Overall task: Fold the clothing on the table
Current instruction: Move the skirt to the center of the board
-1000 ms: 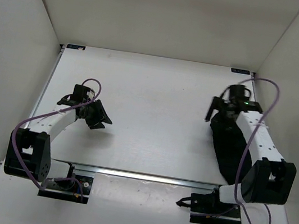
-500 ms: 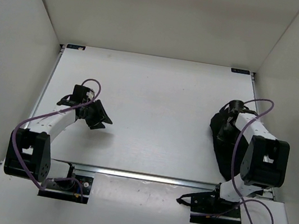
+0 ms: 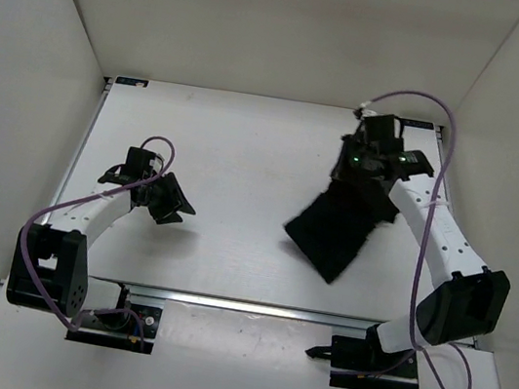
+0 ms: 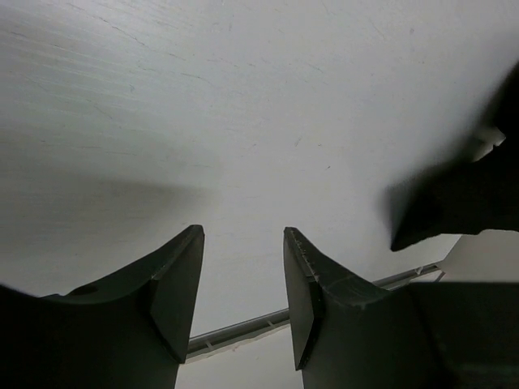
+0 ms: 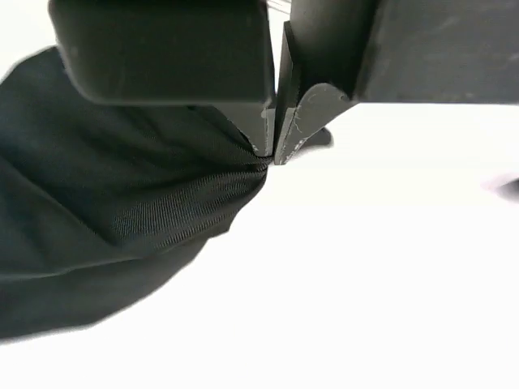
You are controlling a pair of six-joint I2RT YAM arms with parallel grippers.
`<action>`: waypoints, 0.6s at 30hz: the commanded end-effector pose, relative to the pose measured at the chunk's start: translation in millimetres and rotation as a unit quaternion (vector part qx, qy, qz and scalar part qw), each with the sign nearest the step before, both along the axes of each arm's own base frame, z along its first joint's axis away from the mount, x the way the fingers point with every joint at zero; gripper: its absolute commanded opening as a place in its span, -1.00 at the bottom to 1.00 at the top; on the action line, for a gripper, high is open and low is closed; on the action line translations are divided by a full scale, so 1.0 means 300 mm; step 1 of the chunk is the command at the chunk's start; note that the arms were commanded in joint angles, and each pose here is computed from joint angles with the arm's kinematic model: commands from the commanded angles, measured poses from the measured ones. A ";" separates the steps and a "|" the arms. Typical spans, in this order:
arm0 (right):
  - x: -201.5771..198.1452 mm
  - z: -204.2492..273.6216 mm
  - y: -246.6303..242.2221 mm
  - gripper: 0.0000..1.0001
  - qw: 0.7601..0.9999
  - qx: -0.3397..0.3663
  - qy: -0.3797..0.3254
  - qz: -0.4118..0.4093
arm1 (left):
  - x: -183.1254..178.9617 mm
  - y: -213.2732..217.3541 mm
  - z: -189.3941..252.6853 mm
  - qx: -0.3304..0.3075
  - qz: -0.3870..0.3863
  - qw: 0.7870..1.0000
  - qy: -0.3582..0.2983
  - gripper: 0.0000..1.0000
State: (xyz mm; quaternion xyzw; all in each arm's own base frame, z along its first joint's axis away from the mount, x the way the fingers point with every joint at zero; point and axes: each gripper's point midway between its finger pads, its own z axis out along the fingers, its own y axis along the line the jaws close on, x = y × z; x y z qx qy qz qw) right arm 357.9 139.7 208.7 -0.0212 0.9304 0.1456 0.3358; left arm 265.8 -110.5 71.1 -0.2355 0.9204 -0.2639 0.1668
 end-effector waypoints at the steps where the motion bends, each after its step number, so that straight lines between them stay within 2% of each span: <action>1: 0.002 0.230 0.223 -1.00 0.993 0.031 -0.081 0.083 | 0.030 0.025 0.080 -0.004 0.008 0.999 -0.044 0.11; 3: -0.011 0.354 0.302 -1.00 0.984 0.058 -0.117 0.118 | 0.054 0.058 0.117 0.002 0.021 0.998 -0.057 0.11; 5: -0.018 0.413 0.327 -0.99 0.981 0.086 -0.125 0.124 | 0.073 0.103 0.161 0.006 0.036 0.997 -0.071 0.10; 7: -0.007 0.400 0.308 -0.99 0.984 0.092 -0.106 0.106 | 0.093 0.149 0.205 0.017 0.047 0.995 -0.088 0.11; 10: -0.013 0.277 0.268 -1.00 0.991 0.083 -0.049 0.088 | 0.127 0.200 0.270 0.028 0.064 0.992 -0.108 0.12; 14: -0.108 -0.024 0.174 -1.00 0.993 0.080 0.086 0.033 | 0.147 0.222 0.344 0.042 0.061 0.989 -0.129 0.13; 15: -0.119 -0.054 0.145 -1.00 0.992 0.076 0.101 0.018 | 0.151 0.227 0.346 0.049 0.057 0.989 -0.131 0.14; 16: -0.157 -0.130 0.092 -0.94 0.989 0.057 0.136 -0.001 | 0.150 0.234 0.349 0.055 0.057 0.988 -0.133 0.14; 17: -0.193 -0.196 0.021 -0.69 0.987 0.012 0.160 -0.029 | 0.143 0.226 0.337 0.058 0.051 0.989 -0.130 0.19; 18: -0.215 -0.229 -0.010 -0.56 0.984 -0.007 0.174 -0.039 | 0.146 0.219 0.338 0.059 0.045 0.989 -0.129 0.21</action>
